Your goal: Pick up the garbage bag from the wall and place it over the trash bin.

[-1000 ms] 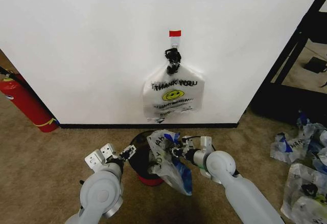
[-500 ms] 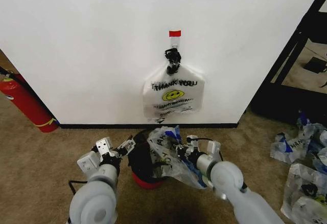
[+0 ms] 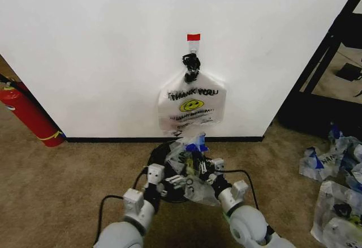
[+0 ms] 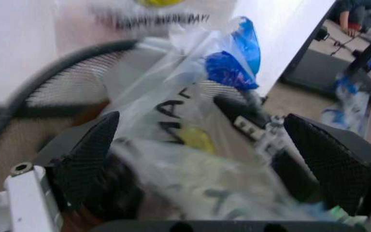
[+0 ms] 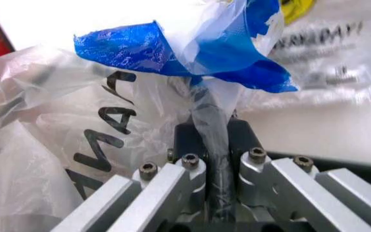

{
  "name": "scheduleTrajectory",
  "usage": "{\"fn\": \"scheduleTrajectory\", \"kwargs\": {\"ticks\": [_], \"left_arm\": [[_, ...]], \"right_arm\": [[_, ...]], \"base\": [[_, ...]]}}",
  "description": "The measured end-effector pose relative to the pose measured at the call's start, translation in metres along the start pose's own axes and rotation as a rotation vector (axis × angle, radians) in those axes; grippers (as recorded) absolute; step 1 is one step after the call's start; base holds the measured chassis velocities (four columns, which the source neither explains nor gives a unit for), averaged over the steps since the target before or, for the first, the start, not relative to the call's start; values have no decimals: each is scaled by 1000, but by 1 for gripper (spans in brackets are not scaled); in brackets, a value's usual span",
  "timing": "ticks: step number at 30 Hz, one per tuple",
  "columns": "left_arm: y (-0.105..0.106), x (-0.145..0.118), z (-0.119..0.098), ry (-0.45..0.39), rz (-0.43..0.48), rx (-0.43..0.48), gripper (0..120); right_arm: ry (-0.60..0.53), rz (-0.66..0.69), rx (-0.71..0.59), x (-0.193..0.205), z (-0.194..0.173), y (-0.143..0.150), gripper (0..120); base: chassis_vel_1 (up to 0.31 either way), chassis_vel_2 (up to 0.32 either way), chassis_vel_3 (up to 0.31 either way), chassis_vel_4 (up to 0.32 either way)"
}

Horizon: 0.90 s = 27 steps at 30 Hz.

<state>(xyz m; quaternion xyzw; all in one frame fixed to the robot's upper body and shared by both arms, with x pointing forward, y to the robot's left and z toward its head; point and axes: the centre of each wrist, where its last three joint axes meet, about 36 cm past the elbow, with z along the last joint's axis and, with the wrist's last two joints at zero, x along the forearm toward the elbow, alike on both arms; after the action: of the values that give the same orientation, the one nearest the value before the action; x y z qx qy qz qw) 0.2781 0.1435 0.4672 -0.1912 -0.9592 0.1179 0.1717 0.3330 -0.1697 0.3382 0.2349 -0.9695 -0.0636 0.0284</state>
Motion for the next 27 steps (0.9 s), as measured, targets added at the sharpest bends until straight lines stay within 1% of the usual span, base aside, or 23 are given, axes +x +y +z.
{"fn": "scheduleTrajectory", "kwargs": {"ticks": [2,4,7,8,11,14,15,18,20,23,27], "left_arm": [[0,-2,-3,8,-9,14,98],[2,-5,-7,6,-29,4,98],[12,-8,-7,-4,-68,-62,96],[12,-8,-7,-4,-68,-62,96],[19,-10,-2,-12,-84,-137,95],[25,-11,5,-28,-72,-231,95],[25,-11,5,-28,-72,-231,95],[29,-12,12,-53,-31,-325,94],[31,-15,17,-58,-8,-350,94],[33,-21,20,-61,-7,-358,88],[38,-36,24,-60,-25,-373,71]], "right_arm": [[-8,-11,25,2,4,0,0],[-16,-31,66,4,9,-2,0],[-25,-55,130,5,17,-6,0],[-25,-55,130,5,17,-6,0],[-26,-63,160,3,21,-9,0],[-29,-63,165,-1,21,-11,0],[-29,-63,165,-1,21,-11,0],[-28,-56,163,-5,21,-13,0],[-26,-51,160,-7,21,-14,0],[-24,-50,151,-8,22,-14,0],[-6,-32,70,-8,20,-8,0]], "base": [[0,0,0,0],[0,0,0,0],[0,0,0,0],[0,0,0,0],[0,0,0,0],[0,0,0,0],[0,0,0,0],[0,0,0,0],[0,0,0,0],[0,0,0,0],[0,0,0,0]]}}
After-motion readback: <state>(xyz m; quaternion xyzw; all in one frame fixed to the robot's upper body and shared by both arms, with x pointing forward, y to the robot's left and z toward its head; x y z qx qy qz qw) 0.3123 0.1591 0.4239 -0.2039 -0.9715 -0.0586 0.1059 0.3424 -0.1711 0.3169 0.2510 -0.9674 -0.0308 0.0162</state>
